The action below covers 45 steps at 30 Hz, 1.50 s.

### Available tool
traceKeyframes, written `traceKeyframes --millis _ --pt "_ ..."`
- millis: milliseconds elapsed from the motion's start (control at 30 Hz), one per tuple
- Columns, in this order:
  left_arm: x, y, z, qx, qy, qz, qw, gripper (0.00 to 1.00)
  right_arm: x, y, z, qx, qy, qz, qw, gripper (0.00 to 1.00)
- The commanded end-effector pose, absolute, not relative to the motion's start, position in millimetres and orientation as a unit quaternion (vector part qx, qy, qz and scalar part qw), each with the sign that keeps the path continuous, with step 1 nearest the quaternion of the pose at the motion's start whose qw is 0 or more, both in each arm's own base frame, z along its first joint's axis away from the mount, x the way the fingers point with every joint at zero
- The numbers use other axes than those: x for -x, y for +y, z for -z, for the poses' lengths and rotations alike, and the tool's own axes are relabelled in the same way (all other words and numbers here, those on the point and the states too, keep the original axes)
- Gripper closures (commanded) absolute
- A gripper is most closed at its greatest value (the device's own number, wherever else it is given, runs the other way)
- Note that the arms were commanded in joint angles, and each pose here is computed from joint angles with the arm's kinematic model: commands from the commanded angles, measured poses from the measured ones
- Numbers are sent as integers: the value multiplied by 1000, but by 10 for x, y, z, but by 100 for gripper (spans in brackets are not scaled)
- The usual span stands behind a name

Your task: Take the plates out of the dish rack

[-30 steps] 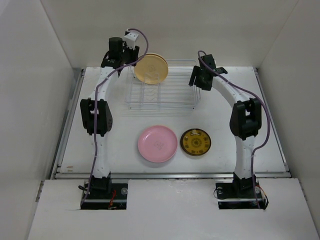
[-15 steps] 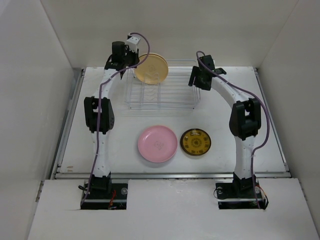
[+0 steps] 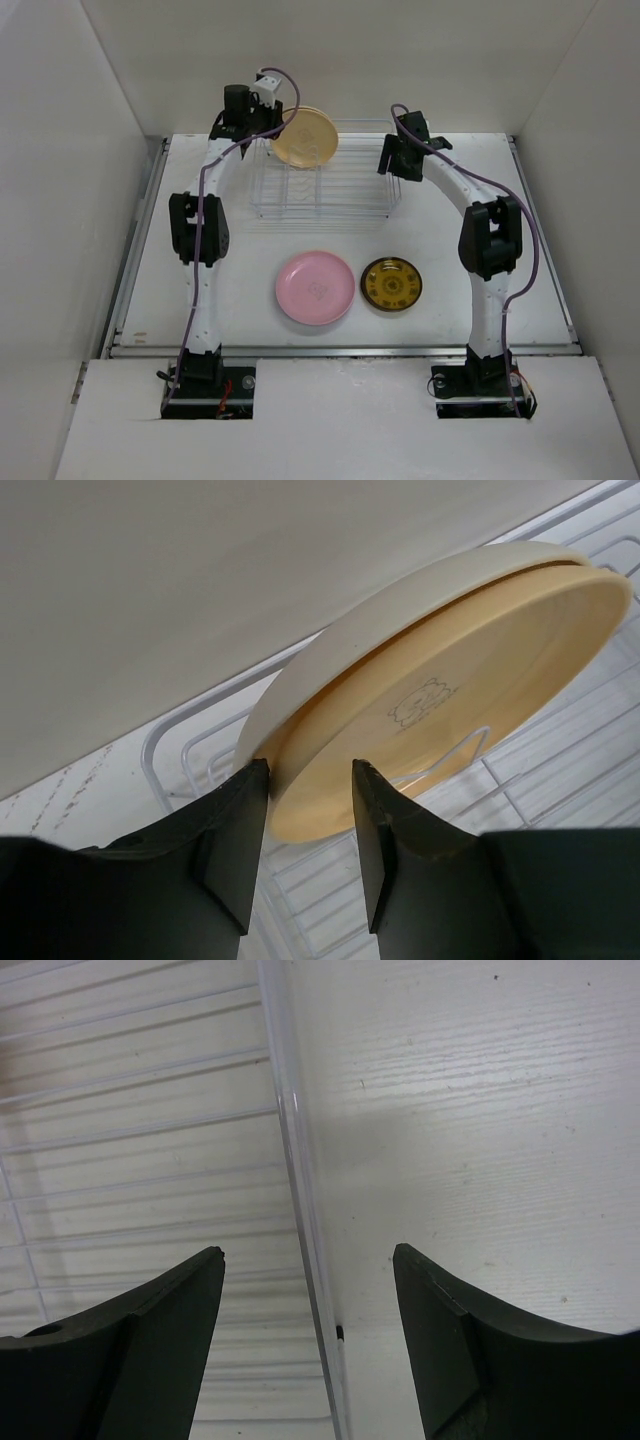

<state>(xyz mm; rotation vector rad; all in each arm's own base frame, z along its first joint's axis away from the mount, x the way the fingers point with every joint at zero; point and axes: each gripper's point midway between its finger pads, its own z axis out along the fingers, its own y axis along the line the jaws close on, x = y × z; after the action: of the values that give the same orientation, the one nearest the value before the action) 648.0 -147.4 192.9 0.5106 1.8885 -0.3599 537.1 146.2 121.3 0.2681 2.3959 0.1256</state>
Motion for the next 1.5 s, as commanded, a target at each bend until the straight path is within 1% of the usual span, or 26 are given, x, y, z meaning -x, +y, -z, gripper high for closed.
traceKeyframes --millis 0,67,100,133,167,200,267,400,433,567,633,867,900,967,1000,1067,1200,1367,1433,1467 --pt "-6499 -1586 -1981 -247 781 161 551 64 -5388 1454 -1333 -97 922 -41 373 26" --pt "-6534 -1559 -1819 -253 786 150 543 64 -5369 1445 -1319 -93 924 -38 370 26" --pt "-6551 -1546 -1858 -251 785 146 547 65 -5369 1444 -1319 -93 924 -38 370 26" --pt "-6560 -1543 -1799 -254 786 144 544 69 -5351 1439 -1284 -92 925 -36 366 26" --pt "-6563 -1539 -1799 -259 785 141 545 74 -5351 1439 -1283 -92 925 -36 366 26" --pt "-6571 -1523 -1796 -257 786 136 546 88 -5351 1439 -1283 -92 925 -36 366 26" --pt "-6576 -1510 -1794 -249 789 135 545 100 -5351 1439 -1283 -92 925 -36 366 26" --pt "-6611 -1429 -2068 -237 776 110 574 100 -5332 1433 -1247 -92 927 -35 362 26" --pt "-6606 -1428 -2119 -237 772 109 579 100 -5332 1433 -1247 -92 927 -35 362 29" --pt "-6517 -1411 -2479 -244 754 116 599 100 -5303 1461 -1314 -89 926 -45 363 37" --pt "-6457 -1423 -2707 -248 741 119 612 100 -5300 1477 -1291 -87 927 -49 362 37" --pt "-6301 -1464 -3101 -243 725 138 629 100 -5262 1449 -1263 -88 928 -44 359 38" --pt "-6275 -1485 -3030 -241 733 148 619 100 -5240 1442 -1221 -88 930 -42 354 38" --pt "-6212 -1481 -3110 -238 733 151 619 100 -5240 1442 -1221 -88 930 -42 354 38" --pt "-6198 -1479 -3026 -237 741 153 610 100 -5240 1442 -1221 -88 930 -42 354 38" --pt "-6169 -1475 -3067 -237 739 152 612 100 -5218 1435 -1180 -88 932 -40 349 38" --pt "-6088 -1465 -3203 -237 735 151 617 100 -5237 1441 -1266 -89 927 -45 362 38" --pt "-6043 -1465 -3069 -229 753 160 596 100 -5194 1445 -1242 -87 929 -47 357 38" --pt "-5971 -1483 -3192 -234 748 166 599 100 -5172 1421 -1252 -88 929 -43 357 38" --pt "-5919 -1496 -3145 -236 756 173 585 100 -5170 1420 -1306 -89 927 -45 362 38"
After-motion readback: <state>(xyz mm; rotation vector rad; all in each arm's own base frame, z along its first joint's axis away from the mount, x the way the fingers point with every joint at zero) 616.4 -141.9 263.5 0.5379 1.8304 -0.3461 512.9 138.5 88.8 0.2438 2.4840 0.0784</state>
